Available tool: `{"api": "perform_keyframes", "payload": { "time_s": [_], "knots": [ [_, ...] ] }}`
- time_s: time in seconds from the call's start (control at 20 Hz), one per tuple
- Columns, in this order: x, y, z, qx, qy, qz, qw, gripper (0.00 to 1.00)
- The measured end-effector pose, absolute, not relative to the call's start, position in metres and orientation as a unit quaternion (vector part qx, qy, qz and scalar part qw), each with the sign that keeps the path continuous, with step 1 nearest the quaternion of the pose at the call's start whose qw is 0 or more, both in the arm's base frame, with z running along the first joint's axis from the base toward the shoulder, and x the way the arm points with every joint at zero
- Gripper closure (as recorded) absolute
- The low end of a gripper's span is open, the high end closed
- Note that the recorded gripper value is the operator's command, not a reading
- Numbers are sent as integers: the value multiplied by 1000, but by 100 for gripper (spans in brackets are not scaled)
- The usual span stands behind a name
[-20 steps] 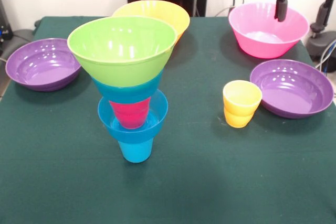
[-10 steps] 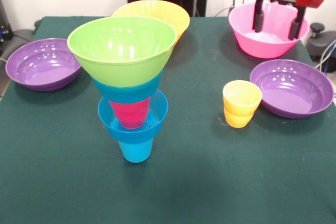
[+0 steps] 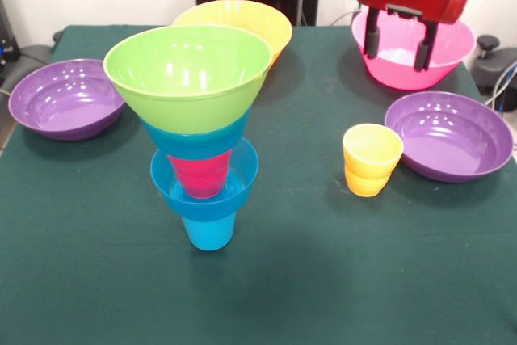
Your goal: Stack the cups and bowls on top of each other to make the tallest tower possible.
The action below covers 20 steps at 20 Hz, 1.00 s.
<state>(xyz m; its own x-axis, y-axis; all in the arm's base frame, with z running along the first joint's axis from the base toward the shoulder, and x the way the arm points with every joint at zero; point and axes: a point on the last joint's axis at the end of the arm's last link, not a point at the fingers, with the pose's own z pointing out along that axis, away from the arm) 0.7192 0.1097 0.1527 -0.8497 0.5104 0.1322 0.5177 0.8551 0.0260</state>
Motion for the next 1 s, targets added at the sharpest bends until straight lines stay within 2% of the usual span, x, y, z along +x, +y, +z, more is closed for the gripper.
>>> {"api": "perform_keyframes", "payload": {
  "time_s": [0.65,1.0],
  "knots": [
    [724,121,116,-262,-964,-30,-28,0],
    [715,130,87,-253,-966,-20,-46,0]
  ]
}}
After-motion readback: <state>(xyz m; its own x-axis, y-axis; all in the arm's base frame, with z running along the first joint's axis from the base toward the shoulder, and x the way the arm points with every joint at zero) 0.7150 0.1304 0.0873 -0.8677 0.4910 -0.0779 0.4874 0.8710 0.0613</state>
